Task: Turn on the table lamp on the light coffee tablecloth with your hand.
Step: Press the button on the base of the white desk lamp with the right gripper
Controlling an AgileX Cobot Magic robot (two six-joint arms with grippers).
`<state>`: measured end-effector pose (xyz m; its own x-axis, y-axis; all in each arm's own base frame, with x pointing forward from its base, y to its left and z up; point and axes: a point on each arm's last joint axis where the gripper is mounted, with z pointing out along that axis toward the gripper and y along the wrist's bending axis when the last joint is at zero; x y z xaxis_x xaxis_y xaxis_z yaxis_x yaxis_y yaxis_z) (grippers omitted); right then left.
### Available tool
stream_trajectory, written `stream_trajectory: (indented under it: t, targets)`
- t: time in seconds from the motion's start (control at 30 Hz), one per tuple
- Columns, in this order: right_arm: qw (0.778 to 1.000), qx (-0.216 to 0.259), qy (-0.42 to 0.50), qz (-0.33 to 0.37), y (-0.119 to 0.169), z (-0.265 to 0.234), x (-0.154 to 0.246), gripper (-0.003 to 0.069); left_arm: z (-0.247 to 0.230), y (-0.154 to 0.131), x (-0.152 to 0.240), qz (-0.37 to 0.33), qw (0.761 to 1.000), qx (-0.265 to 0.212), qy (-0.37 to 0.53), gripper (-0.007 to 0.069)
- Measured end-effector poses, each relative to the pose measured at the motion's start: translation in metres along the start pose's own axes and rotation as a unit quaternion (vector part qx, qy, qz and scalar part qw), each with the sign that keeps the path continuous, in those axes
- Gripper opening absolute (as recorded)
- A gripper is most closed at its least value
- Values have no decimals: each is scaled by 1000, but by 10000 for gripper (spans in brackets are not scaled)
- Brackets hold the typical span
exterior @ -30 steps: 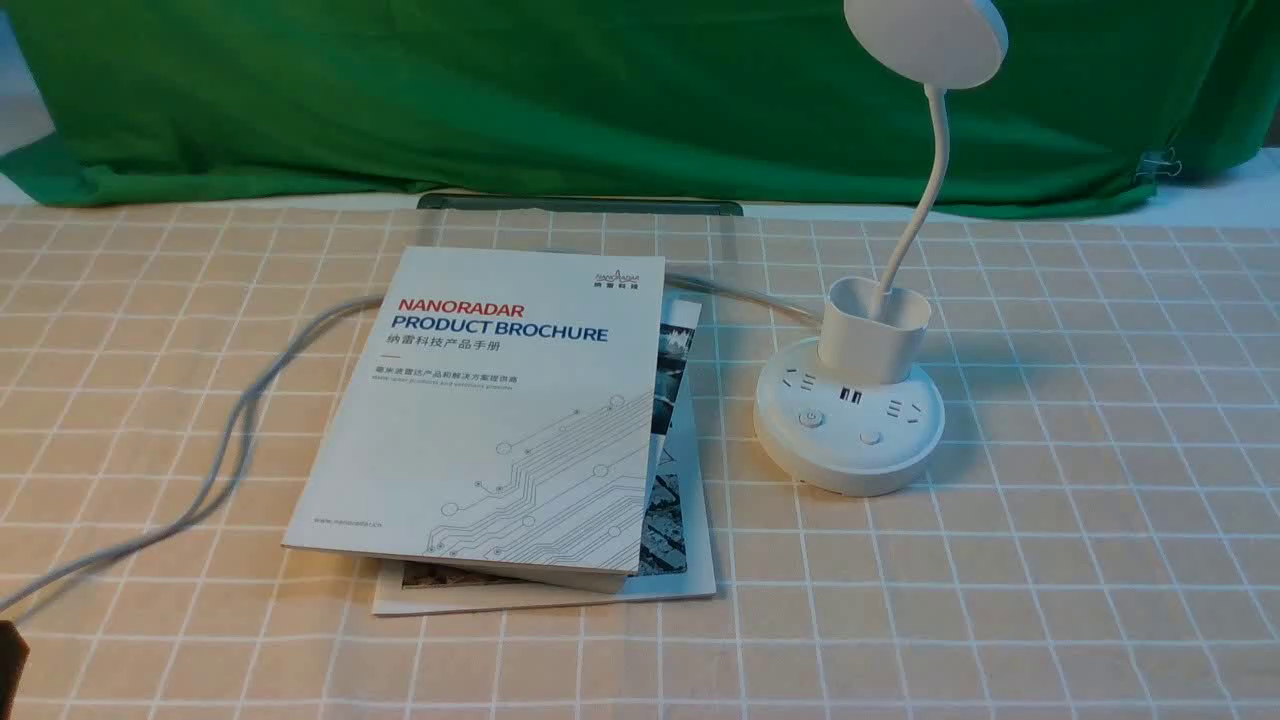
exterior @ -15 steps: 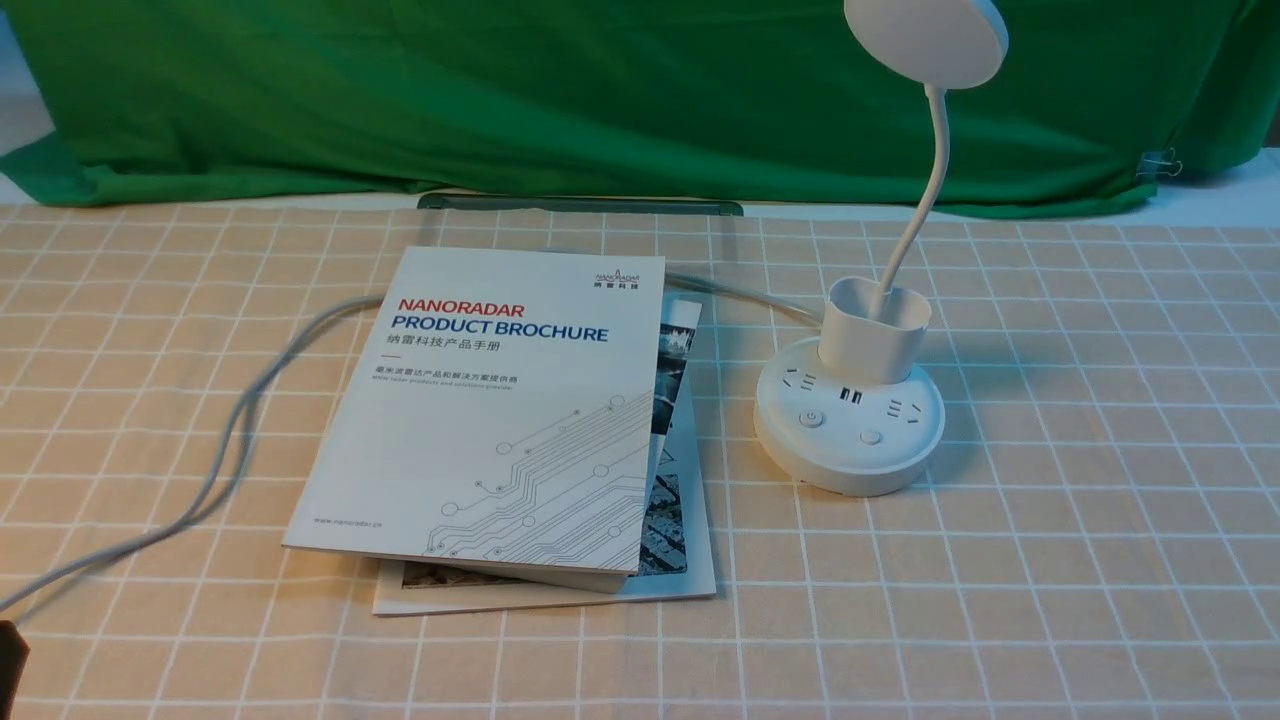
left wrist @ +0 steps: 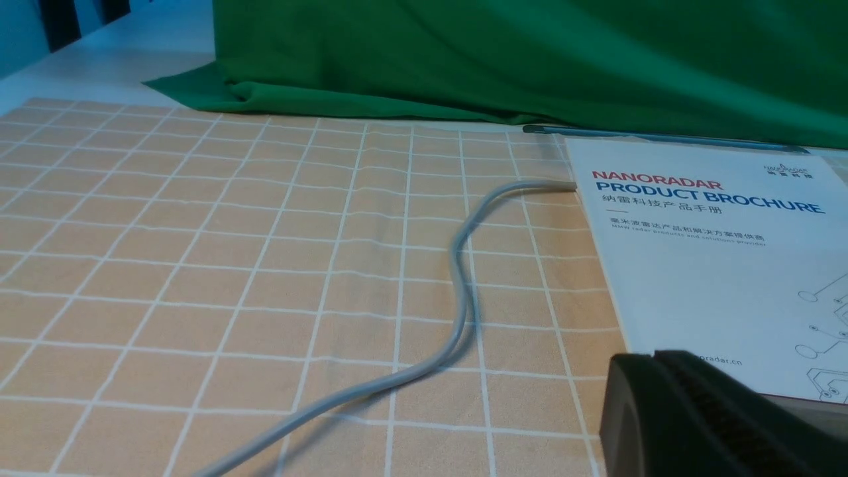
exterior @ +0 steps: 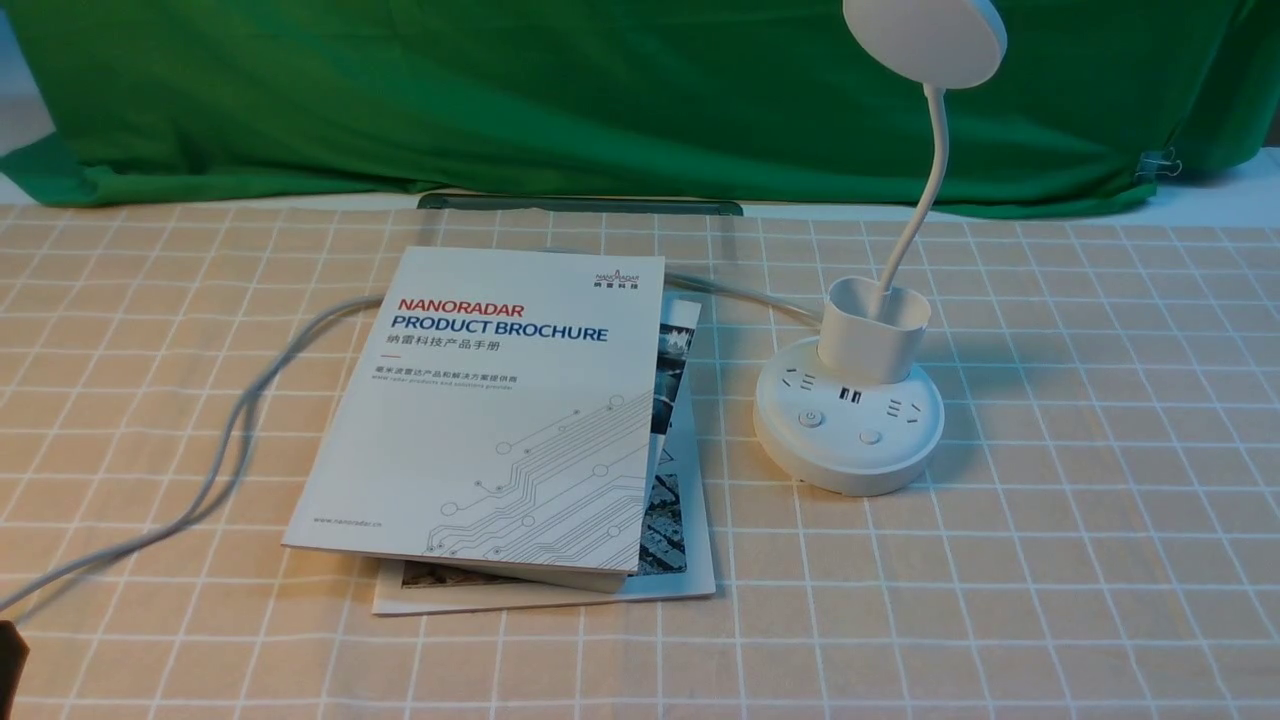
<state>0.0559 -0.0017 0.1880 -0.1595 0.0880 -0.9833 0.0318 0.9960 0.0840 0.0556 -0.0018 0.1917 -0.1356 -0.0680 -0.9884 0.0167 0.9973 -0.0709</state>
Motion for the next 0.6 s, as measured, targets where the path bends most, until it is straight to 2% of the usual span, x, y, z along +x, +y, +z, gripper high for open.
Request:
stream_trajectory:
  t: [0.4, 0.6]
  targets:
    - [1000, 0, 0, 4, 0, 0, 0, 239, 0, 0, 0, 4, 1000, -1, 0, 21]
    - [999, -1, -3, 45, 0, 0, -1, 239, 0, 0, 0, 4, 1000, -1, 0, 21]
